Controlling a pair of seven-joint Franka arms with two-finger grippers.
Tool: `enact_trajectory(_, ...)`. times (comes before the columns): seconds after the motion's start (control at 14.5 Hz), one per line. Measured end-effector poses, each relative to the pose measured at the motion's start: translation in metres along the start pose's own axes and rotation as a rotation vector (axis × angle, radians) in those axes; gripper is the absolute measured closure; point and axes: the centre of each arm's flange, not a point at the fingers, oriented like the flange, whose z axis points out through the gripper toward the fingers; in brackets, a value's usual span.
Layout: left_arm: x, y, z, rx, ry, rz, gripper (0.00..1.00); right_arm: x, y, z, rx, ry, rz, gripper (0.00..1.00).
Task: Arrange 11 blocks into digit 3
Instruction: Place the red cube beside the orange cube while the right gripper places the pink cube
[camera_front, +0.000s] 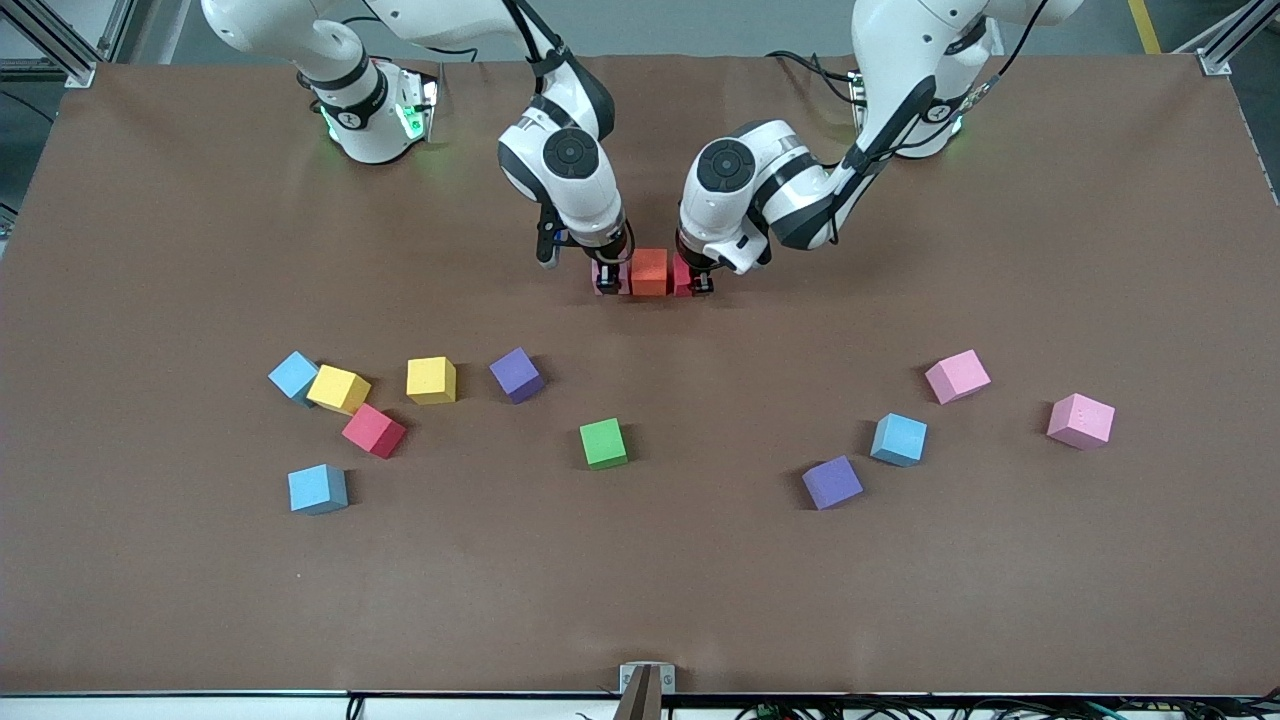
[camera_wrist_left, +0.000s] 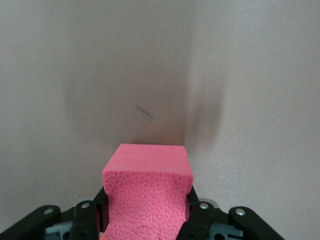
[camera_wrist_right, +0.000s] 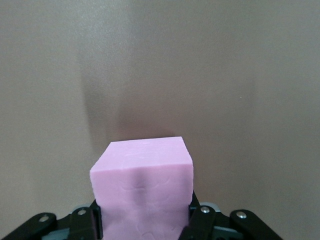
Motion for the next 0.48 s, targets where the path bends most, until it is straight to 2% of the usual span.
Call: enact_trajectory(0.48, -0.0061, -0.0096, 0.0017, 0.001, 0.000, 0.020, 0.44, -0.0005, 0.0000, 0.0005, 0.000, 0.000, 0.000, 0.41)
